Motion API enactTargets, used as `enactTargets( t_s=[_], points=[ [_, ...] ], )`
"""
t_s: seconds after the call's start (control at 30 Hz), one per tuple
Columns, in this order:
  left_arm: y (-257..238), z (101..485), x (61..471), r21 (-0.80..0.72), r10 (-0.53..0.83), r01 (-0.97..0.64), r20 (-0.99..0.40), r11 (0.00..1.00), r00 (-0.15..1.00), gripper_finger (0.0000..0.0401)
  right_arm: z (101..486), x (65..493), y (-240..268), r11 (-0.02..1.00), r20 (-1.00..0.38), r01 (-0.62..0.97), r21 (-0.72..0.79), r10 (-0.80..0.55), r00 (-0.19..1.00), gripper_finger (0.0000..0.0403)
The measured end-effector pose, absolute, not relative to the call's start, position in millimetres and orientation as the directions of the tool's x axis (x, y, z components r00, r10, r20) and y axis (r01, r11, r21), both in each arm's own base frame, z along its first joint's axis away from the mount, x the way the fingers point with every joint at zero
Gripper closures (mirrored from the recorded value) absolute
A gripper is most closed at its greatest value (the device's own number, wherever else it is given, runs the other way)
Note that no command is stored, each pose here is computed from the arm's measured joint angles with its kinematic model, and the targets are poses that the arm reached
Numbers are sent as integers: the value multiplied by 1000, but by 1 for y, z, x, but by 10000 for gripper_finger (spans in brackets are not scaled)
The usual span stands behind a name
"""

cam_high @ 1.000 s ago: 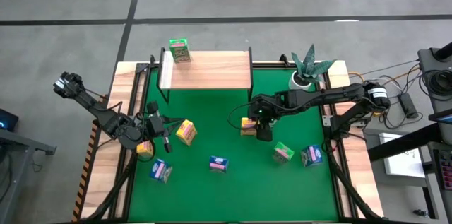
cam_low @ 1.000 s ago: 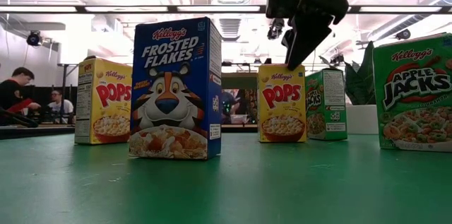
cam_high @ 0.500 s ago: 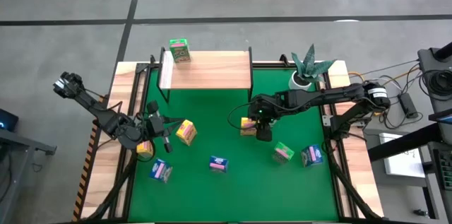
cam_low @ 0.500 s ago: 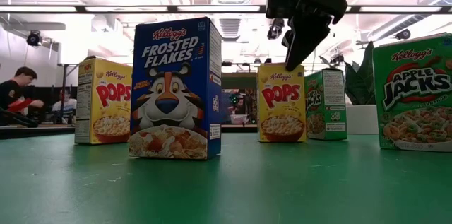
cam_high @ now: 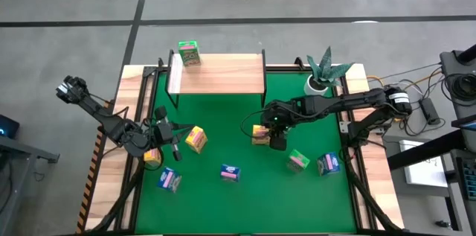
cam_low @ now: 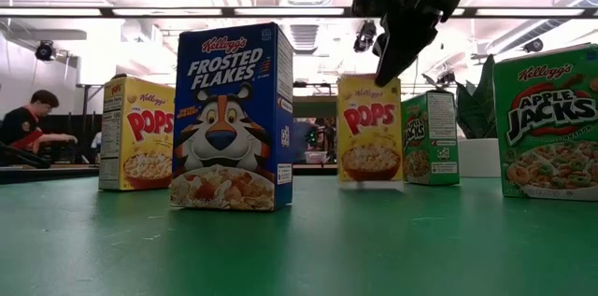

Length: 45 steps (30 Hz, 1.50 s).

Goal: Stack cereal on shelf
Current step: Put the right yellow cereal box on the shelf

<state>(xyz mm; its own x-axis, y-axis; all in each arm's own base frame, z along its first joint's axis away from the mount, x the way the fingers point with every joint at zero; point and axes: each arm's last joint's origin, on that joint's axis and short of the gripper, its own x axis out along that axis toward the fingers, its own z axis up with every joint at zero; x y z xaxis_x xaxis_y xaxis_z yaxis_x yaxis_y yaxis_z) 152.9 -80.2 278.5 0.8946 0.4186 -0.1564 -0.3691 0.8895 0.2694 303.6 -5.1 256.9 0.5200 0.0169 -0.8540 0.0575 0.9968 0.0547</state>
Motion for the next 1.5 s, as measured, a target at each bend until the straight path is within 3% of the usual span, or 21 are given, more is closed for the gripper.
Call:
enactTargets(
  t_s=[0.23, 0.4, 0.7, 0.97, 1.5],
  points=[
    [-80, 280, 153, 277, 418, -368, -151, 888, 896, 401, 294, 307, -5, 995, -815, 69, 68, 16, 579, 270],
    [-80, 280, 152, 276, 418, -368, -151, 888, 896, 401, 335, 315, -10, 996, -727, 60, 61, 4, 687, 271],
    [-80, 283, 153, 268, 417, -370, -146, 889, 897, 401, 386, 314, -46, 993, -601, 118, 2, -93, 794, 271],
    [-80, 285, 153, 262, 417, -372, -142, 890, 898, 401, 407, 323, -82, 984, -563, 167, -65, -175, 808, 271],
    [-80, 286, 152, 268, 420, -374, -140, 888, 896, 401, 411, 388, -161, 957, -616, 130, -260, -268, 741, 270]
  ],
)
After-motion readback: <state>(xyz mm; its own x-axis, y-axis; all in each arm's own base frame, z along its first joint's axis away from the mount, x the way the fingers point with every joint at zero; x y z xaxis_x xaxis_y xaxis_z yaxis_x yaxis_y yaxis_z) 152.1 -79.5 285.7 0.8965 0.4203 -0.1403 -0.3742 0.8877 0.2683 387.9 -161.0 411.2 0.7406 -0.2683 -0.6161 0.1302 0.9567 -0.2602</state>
